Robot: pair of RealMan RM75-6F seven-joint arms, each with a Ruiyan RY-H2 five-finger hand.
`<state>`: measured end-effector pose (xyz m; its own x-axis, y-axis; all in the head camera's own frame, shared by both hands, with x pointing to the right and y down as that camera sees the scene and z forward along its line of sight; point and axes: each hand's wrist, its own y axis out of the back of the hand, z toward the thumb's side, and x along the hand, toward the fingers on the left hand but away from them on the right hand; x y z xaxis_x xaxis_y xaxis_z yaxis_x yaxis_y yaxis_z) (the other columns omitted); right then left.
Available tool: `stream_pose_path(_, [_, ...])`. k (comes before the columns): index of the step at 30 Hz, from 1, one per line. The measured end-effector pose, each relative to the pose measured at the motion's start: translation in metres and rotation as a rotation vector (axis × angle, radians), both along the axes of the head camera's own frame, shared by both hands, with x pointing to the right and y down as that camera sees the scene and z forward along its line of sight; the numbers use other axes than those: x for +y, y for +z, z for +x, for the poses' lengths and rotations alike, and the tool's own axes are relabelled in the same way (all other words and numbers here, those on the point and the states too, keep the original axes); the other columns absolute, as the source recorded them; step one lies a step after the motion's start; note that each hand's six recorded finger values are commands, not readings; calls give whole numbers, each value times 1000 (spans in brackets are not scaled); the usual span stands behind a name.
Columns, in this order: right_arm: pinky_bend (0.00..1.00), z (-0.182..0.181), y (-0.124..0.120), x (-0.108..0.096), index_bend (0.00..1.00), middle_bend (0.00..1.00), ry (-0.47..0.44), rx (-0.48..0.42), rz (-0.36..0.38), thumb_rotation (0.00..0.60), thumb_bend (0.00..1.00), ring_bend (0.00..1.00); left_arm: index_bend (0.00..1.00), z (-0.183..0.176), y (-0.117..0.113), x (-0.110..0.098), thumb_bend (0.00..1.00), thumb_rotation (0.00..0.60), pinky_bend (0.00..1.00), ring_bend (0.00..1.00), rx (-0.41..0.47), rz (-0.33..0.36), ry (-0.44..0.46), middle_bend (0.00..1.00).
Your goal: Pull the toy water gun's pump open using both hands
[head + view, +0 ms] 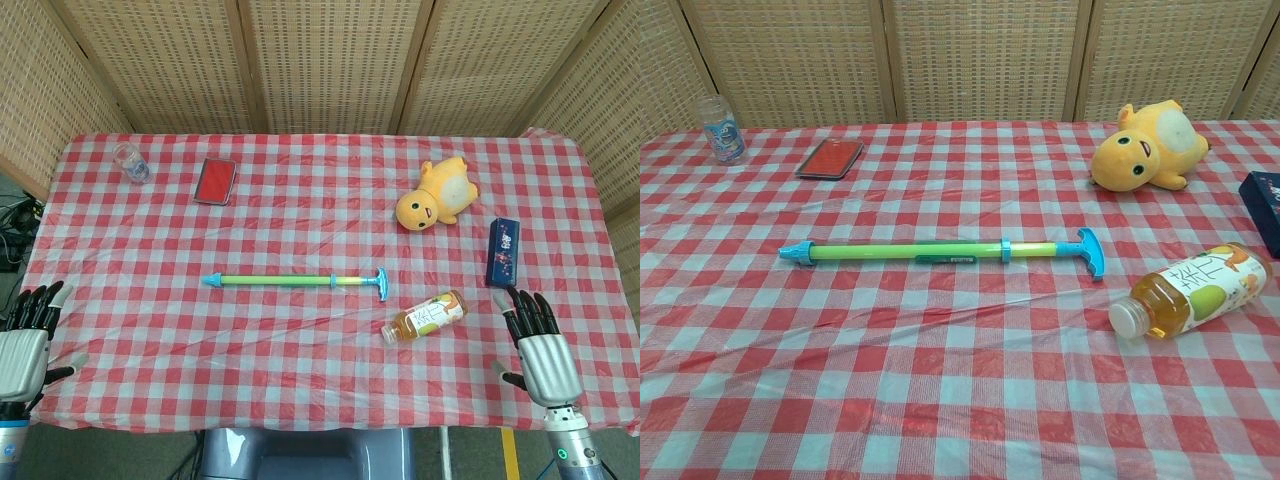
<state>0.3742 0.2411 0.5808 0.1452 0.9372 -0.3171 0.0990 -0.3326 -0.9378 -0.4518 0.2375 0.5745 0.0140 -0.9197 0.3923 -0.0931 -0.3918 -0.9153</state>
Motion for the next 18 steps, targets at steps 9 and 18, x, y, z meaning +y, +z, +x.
stream_pose_path(9, [0, -1, 0, 1, 0, 0, -2, -1, -8, 600, 156, 0, 0, 3, 1, 0, 20, 600, 0, 0, -11, -10, 6, 0])
stream_pose_path(18, [0, -1, 2, 1, 0, 0, -1, 1, -13, 600, 156, 0, 0, 2, 3, -1, 21, 600, 0, 0, -11, -15, 5, 0])
